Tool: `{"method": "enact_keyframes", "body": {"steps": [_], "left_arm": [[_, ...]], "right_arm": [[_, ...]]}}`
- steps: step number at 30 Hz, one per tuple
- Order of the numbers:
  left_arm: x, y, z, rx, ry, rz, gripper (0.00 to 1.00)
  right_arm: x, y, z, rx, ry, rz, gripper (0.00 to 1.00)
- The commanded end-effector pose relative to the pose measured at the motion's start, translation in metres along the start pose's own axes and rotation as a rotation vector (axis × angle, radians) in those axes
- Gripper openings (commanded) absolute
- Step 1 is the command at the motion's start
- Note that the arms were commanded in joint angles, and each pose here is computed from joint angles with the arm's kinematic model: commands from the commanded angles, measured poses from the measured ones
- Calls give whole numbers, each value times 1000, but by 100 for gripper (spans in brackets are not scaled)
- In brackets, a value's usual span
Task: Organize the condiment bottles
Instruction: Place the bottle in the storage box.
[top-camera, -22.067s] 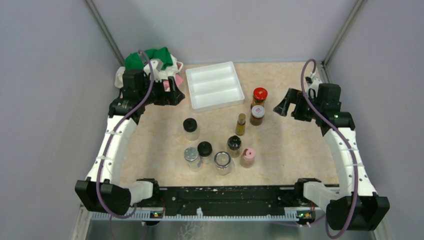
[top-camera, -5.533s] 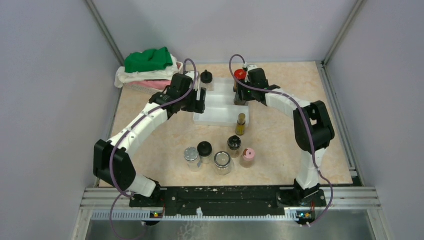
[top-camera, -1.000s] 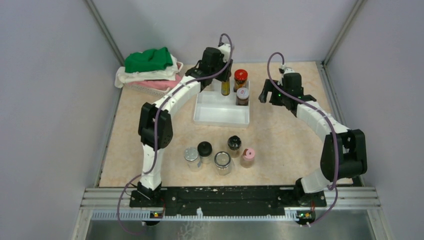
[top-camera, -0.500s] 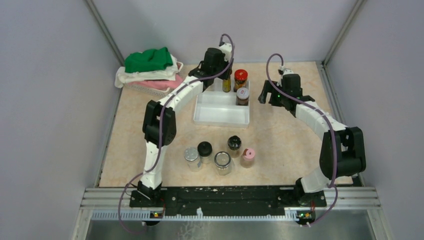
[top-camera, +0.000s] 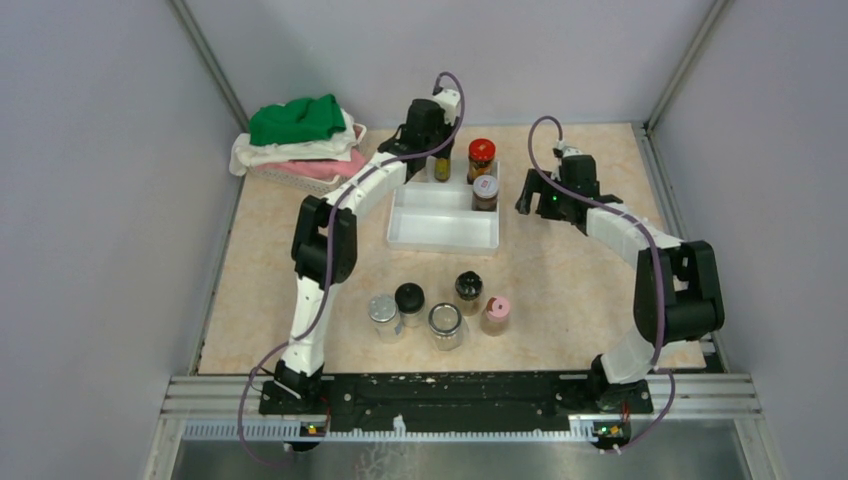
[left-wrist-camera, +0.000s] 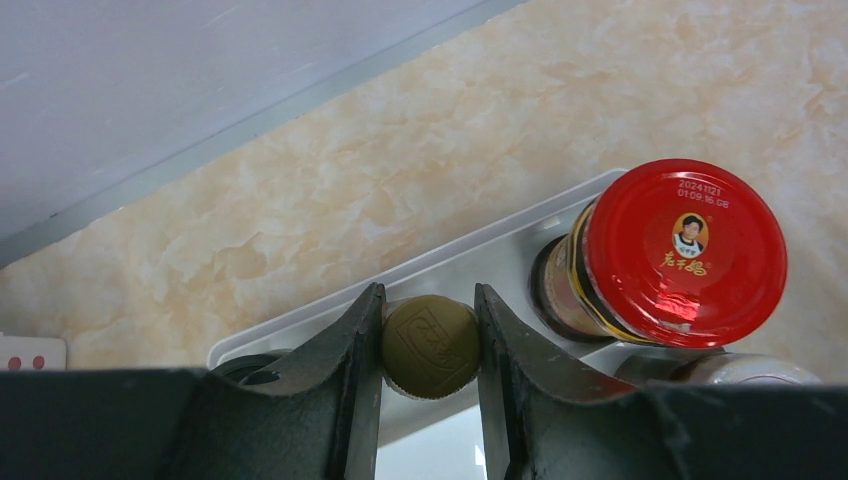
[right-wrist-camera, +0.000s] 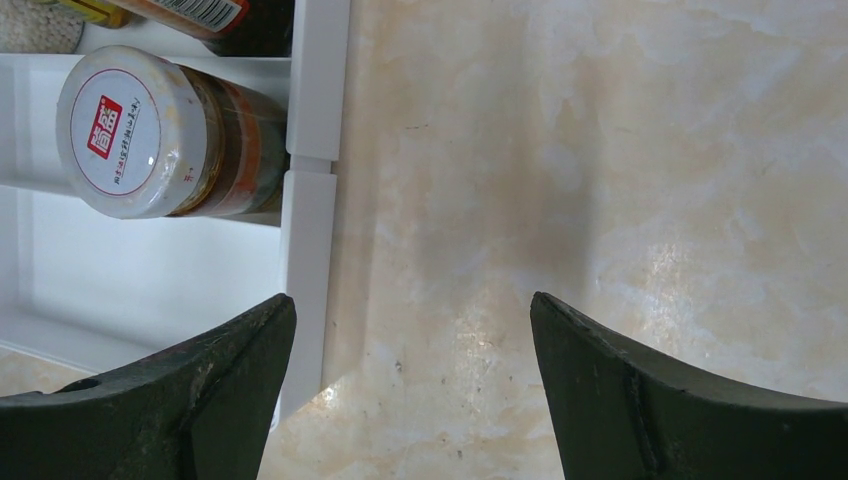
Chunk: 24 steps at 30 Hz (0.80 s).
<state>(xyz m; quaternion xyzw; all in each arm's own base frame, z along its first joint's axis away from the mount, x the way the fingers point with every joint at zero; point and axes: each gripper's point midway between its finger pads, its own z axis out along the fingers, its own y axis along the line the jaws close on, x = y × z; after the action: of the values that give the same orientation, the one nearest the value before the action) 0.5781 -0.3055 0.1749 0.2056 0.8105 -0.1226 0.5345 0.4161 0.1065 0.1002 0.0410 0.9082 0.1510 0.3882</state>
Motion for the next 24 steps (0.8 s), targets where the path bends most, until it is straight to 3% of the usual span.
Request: {"method": "enact_keyframes", "body": {"steps": [1, 16, 18, 22, 24], "left_arm": [[-59, 8, -3, -9, -180, 5, 25], [-56, -4, -1, 61, -185, -14, 27], [-53, -6, 0, 67, -176, -14, 33], [-46, -4, 0, 53, -154, -40, 67], [-43, -3, 1, 48, -145, -42, 73]], "right_arm": [[-13, 4, 3, -26, -44, -4, 86], [-11, 5, 3, -35, -41, -6, 86], [-10, 4, 4, -35, -38, -5, 86], [-9, 5, 5, -39, -37, -5, 86], [-7, 4, 7, -41, -35, -4, 86]]}}
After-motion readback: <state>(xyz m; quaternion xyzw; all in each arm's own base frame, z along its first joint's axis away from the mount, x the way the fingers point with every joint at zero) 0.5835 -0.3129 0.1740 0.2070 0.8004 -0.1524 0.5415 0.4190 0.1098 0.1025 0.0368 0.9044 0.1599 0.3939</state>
